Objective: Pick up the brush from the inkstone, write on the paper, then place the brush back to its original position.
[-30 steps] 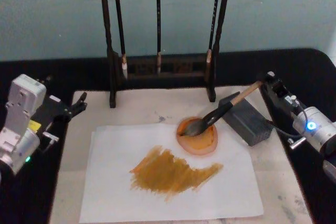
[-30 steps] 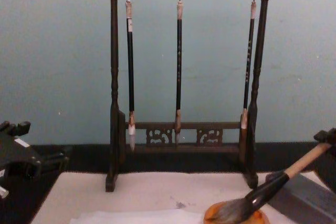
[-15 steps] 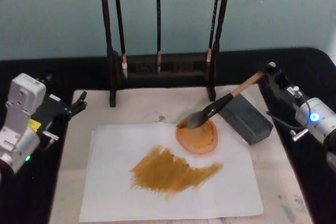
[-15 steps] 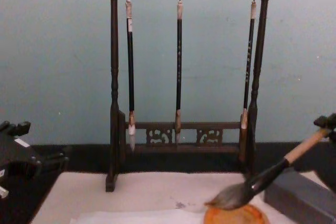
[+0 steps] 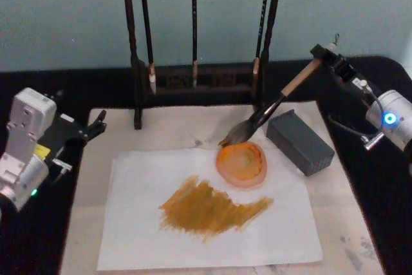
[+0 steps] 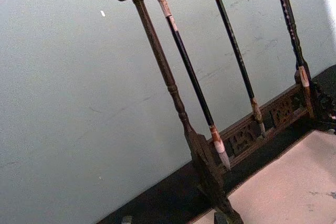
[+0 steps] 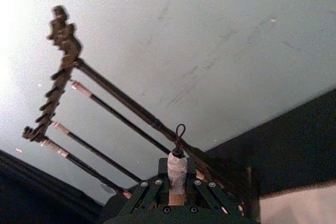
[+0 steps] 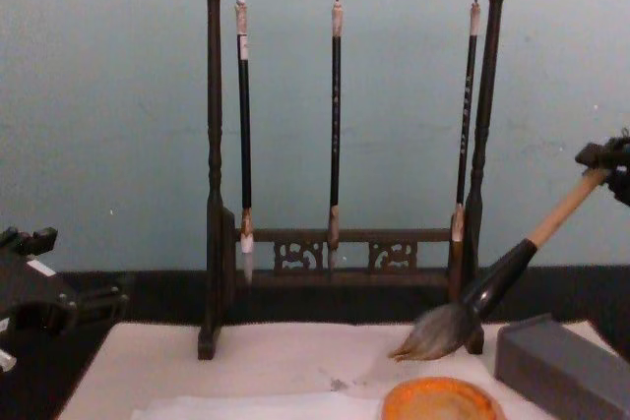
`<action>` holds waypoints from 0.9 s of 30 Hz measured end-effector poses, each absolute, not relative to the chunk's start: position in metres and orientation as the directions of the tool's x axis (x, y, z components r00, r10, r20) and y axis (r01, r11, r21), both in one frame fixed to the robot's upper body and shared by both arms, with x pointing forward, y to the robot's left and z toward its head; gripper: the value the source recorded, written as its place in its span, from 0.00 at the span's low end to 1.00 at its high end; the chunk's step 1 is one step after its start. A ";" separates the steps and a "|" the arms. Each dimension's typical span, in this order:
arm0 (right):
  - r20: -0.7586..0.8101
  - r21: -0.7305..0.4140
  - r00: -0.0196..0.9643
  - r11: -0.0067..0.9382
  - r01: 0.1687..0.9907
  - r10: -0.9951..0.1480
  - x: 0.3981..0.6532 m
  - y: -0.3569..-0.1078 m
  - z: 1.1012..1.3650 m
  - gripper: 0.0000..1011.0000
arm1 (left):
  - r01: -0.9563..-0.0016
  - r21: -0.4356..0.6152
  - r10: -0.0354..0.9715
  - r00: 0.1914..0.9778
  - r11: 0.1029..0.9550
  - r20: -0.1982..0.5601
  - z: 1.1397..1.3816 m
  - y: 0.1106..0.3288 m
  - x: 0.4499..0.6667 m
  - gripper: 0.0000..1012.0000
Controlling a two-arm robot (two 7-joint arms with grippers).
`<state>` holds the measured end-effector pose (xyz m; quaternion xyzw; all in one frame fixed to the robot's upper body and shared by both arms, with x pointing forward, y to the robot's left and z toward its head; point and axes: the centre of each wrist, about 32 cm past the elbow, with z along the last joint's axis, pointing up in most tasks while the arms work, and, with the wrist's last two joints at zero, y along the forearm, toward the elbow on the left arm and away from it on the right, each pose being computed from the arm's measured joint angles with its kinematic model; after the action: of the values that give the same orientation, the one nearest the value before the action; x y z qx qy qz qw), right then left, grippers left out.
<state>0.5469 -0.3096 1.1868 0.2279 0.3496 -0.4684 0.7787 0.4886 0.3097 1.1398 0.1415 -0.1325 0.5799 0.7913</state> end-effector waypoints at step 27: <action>-0.097 0.015 0.661 0.663 0.748 -0.744 0.513 -0.235 1.266 0.16 | -0.955 0.070 0.880 0.292 0.287 0.374 1.140 0.310 0.489 1.00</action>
<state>0.5129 -0.2349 1.2662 0.0270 0.0411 -0.4095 0.9110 0.4886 0.3097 1.1398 0.1415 -0.1325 0.5799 0.7913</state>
